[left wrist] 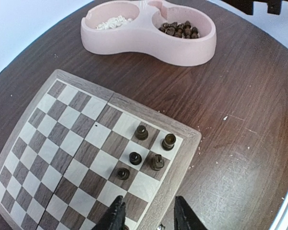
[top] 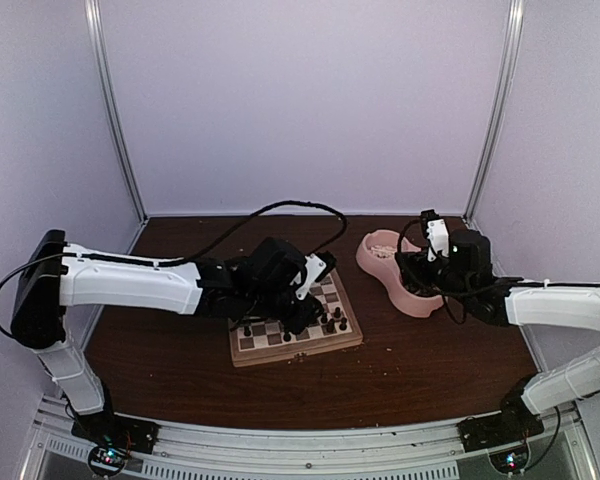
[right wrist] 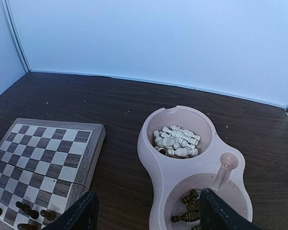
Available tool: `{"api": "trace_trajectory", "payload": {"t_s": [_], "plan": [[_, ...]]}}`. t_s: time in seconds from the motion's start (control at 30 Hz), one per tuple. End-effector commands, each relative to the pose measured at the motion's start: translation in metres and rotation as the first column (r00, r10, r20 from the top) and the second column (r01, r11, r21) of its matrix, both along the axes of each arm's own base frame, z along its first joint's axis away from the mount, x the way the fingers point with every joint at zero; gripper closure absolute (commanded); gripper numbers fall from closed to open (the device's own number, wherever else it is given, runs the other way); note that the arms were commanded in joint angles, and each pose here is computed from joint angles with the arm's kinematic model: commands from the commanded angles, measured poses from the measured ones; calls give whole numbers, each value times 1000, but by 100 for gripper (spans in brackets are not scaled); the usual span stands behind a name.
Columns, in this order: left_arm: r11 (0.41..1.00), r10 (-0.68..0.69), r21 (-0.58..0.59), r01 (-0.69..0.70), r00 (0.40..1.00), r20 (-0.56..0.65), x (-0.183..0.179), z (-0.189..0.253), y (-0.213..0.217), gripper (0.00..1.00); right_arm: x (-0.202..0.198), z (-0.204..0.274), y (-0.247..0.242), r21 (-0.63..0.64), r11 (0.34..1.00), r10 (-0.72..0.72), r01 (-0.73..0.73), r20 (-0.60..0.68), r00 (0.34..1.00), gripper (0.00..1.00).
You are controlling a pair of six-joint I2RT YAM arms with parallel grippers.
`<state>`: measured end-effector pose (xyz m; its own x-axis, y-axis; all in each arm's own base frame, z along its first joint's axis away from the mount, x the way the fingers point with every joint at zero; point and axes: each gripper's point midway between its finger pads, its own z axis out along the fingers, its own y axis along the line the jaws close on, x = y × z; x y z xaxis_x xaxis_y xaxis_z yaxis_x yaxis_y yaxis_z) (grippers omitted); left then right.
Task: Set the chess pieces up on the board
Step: Place the knight at b8, then pick up the chess pile from the storage box.
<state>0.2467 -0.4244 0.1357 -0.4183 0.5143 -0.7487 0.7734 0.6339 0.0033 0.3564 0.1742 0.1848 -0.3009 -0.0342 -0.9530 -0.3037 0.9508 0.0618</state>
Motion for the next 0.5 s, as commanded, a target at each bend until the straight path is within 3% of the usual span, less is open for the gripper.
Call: {"api": "trace_trajectory", "payload": {"t_s": [0.0, 0.23, 0.33, 0.47], "plan": [[999, 31, -24, -32, 998, -48, -2, 15, 17, 65, 12, 0, -13, 5, 996, -93, 94, -78, 993, 27], [983, 120, -131, -129, 990, -75, 28, 51, 61, 65, 43, -52, -28, 45, 983, -152, 180, -356, 922, 34], [962, 186, -183, -203, 977, -105, 46, 68, 92, 65, 49, -73, -28, 85, 979, -126, 183, -454, 882, 43], [941, 291, -179, -288, 957, -10, 56, 87, 135, 65, 50, -86, -31, 72, 975, -150, 212, -490, 859, 49]]}}
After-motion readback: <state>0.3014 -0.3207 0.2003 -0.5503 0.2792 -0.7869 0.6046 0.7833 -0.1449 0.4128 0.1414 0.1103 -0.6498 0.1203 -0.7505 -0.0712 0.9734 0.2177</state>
